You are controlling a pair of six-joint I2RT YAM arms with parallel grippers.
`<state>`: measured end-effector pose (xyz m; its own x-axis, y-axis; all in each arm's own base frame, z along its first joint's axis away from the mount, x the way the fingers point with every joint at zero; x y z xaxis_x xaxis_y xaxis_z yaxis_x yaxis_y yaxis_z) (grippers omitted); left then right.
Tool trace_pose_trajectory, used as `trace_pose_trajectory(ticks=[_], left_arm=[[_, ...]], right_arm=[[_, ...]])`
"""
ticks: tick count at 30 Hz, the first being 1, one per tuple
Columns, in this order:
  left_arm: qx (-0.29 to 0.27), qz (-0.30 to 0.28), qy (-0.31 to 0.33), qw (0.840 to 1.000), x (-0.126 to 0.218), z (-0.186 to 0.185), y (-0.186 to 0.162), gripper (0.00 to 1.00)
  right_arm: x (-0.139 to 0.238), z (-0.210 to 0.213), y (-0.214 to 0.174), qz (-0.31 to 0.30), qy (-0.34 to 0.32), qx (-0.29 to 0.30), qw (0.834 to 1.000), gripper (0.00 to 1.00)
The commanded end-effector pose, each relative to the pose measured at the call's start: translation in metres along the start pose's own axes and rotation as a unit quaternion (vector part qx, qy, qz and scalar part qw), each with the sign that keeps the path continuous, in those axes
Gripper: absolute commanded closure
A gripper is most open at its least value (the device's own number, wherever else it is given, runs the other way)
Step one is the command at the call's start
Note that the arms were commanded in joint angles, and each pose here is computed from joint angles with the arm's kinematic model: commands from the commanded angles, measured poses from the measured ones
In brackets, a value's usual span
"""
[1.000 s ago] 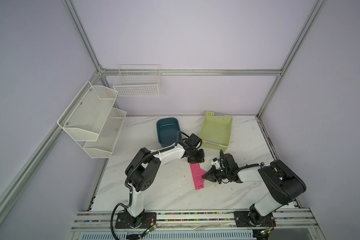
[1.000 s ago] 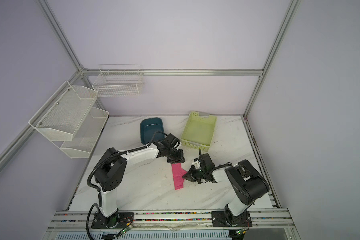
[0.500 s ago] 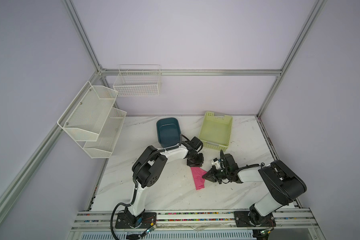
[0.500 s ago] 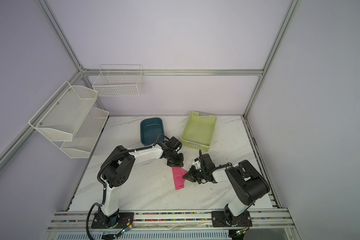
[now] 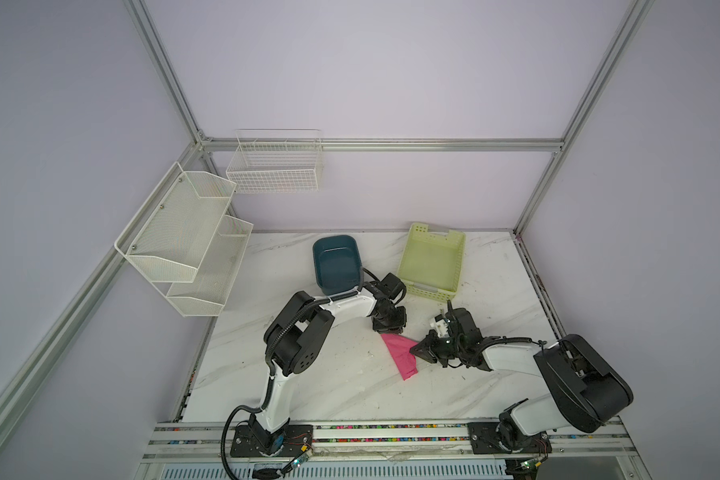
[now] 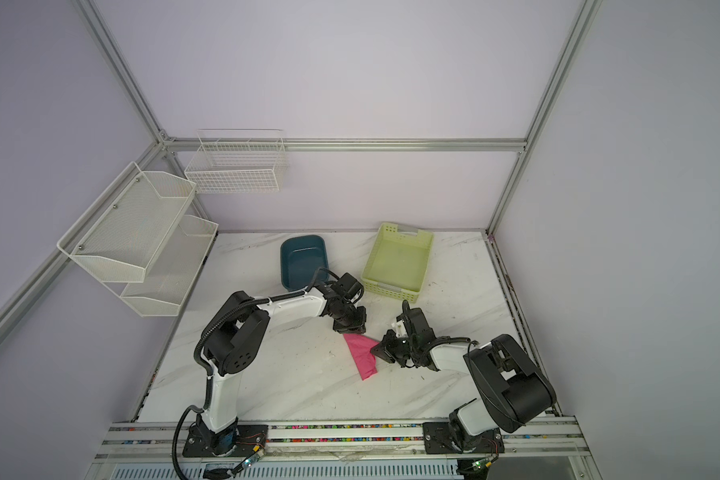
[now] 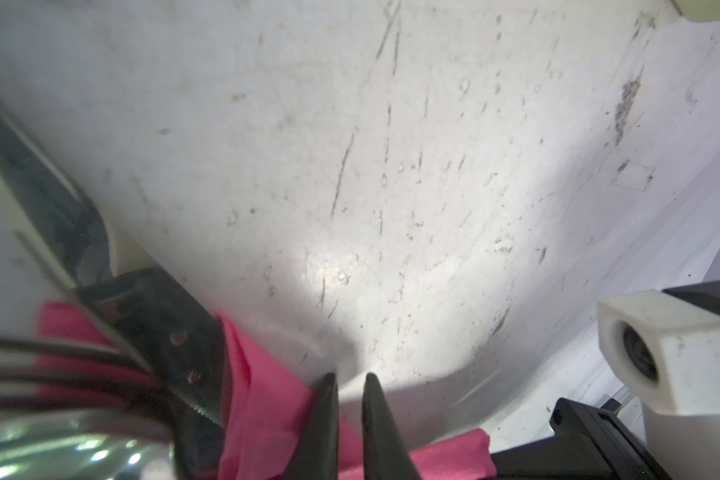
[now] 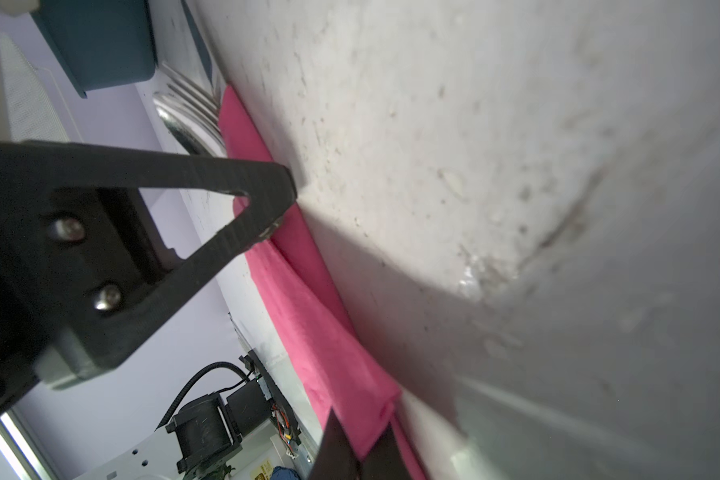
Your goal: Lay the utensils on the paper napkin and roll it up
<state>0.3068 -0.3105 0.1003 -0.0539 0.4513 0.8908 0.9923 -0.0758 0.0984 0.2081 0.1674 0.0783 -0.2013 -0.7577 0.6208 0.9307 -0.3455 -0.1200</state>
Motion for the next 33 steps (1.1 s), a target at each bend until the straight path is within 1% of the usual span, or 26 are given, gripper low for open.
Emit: trace_pose_trajectory(ticks=[1,11,14,17,23,25,28,30,33], left_arm=[[-0.013,-0.016,0.015,1.000,0.014,-0.005,0.005,0.86],[-0.013,-0.017,0.018,1.000,0.016,-0.005,0.002,0.86],[-0.015,-0.025,0.016,0.999,0.022,-0.008,0.004,0.86],[-0.019,-0.049,0.009,0.999,0.040,-0.017,0.008,0.82],[-0.023,-0.105,-0.020,0.994,0.089,-0.034,0.008,0.77],[-0.021,-0.118,-0.031,0.992,0.103,-0.036,0.004,0.75],[-0.015,-0.123,-0.046,0.991,0.114,-0.034,-0.005,0.74],[-0.008,-0.116,-0.055,0.992,0.115,-0.031,-0.016,0.75],[0.004,-0.097,-0.061,0.993,0.104,-0.024,-0.036,0.78]], right_arm=[[0.003,-0.011,0.000,-0.022,-0.019,-0.028,0.999,1.00],[-0.001,-0.027,-0.002,-0.025,-0.035,-0.051,0.998,1.00],[-0.002,-0.030,-0.004,-0.021,-0.039,-0.055,0.997,1.00],[-0.001,-0.030,-0.005,-0.022,-0.037,-0.058,0.997,1.00],[0.004,-0.034,-0.009,-0.031,-0.032,-0.074,0.996,1.00],[0.004,-0.035,-0.011,-0.033,-0.030,-0.079,0.996,1.00],[0.005,-0.037,-0.013,-0.036,-0.025,-0.089,0.995,1.00],[0.006,-0.039,-0.015,-0.038,-0.021,-0.095,0.994,1.00],[0.007,-0.037,-0.019,-0.043,-0.014,-0.101,0.994,1.00]])
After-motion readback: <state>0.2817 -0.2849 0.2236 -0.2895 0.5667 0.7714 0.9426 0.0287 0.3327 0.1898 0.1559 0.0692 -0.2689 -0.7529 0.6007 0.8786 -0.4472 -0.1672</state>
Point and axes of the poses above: each gripper's point midway between its finger pads, its own x axis back along the fingers, its own z axis along the line the jaws close on, y = z × x, the point moved 8 cm from there along x, back along the fingers, and after that the axes turned 2 degrees about -x, right-handed, at the moved point
